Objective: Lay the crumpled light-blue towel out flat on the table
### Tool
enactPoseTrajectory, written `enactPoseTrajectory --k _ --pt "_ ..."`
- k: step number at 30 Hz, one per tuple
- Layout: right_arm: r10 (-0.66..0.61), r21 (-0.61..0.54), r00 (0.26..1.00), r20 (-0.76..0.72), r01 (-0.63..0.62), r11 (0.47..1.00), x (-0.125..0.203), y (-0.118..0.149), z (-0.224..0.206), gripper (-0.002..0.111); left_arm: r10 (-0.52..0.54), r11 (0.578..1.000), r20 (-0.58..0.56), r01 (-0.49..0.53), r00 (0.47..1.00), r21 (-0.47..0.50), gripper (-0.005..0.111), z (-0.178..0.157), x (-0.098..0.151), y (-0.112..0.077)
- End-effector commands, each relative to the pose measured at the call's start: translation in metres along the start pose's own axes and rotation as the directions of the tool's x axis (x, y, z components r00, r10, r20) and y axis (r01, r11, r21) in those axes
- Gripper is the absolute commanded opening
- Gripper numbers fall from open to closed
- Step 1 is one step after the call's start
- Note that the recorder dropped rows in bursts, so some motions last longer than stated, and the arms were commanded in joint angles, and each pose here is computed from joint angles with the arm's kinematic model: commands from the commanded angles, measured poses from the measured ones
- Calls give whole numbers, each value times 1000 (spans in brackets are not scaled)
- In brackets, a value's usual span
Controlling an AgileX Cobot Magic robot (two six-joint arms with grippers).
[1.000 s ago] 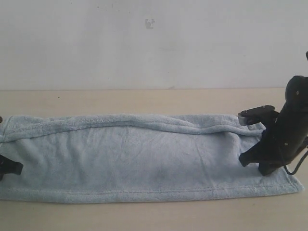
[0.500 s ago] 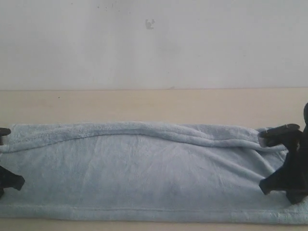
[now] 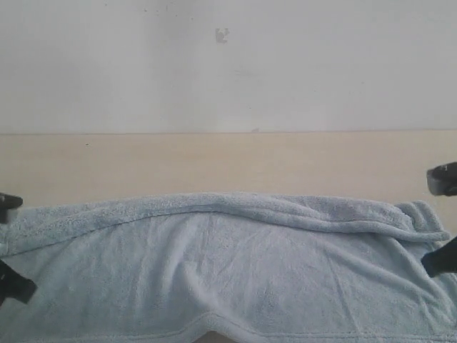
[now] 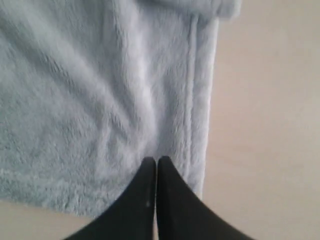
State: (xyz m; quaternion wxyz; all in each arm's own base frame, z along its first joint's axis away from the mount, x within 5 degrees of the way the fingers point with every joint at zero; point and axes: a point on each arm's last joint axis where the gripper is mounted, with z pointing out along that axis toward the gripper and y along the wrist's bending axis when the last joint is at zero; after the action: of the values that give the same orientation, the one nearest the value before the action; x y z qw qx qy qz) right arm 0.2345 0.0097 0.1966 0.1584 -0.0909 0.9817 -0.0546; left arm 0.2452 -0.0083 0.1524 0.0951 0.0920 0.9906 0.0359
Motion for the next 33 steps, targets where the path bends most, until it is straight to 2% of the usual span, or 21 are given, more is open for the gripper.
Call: enactPoseTrajectory --k 1,2,4,6,13,15,19,21,24,29,33 --pt "-90 34 986 140 86 996 -12 -4 -14 17 -32 983 186 65 982 -174 4 -41 -3 24" --pt "-88 38 984 156 83 996 -17 -4 -14 26 -54 972 198 96 979 -213 4 -45 -1 31" --pt "-66 39 983 169 61 997 -29 -6 -13 42 -115 960 215 164 970 -228 4 -48 1 39" --pt "-47 38 987 152 42 998 -42 -7 -8 51 -134 959 222 182 966 -216 4 -47 1 39" --pt "-58 41 997 59 56 998 -75 -9 32 51 -144 962 243 193 959 -192 4 -47 -2 37" --pt "-7 42 997 74 4 999 -80 -13 39 51 -143 963 247 193 958 -191 4 -47 -2 37" --pt "199 8 975 102 -201 980 -80 -34 50 51 -137 965 271 191 953 -183 4 -47 -4 37" --pt "240 -15 967 81 -240 971 -75 -46 56 51 -133 966 286 189 949 -178 4 -48 -6 37" --pt "310 -86 951 18 -308 948 -66 -61 68 51 -138 967 308 195 941 -162 4 -48 -8 36" --pt "392 -306 920 3 -373 876 -65 -65 81 51 -149 968 326 205 934 -146 4 -48 -10 35" --pt "420 -347 907 -21 -401 848 -63 -65 92 51 -155 967 316 210 936 -146 4 -48 -9 35"
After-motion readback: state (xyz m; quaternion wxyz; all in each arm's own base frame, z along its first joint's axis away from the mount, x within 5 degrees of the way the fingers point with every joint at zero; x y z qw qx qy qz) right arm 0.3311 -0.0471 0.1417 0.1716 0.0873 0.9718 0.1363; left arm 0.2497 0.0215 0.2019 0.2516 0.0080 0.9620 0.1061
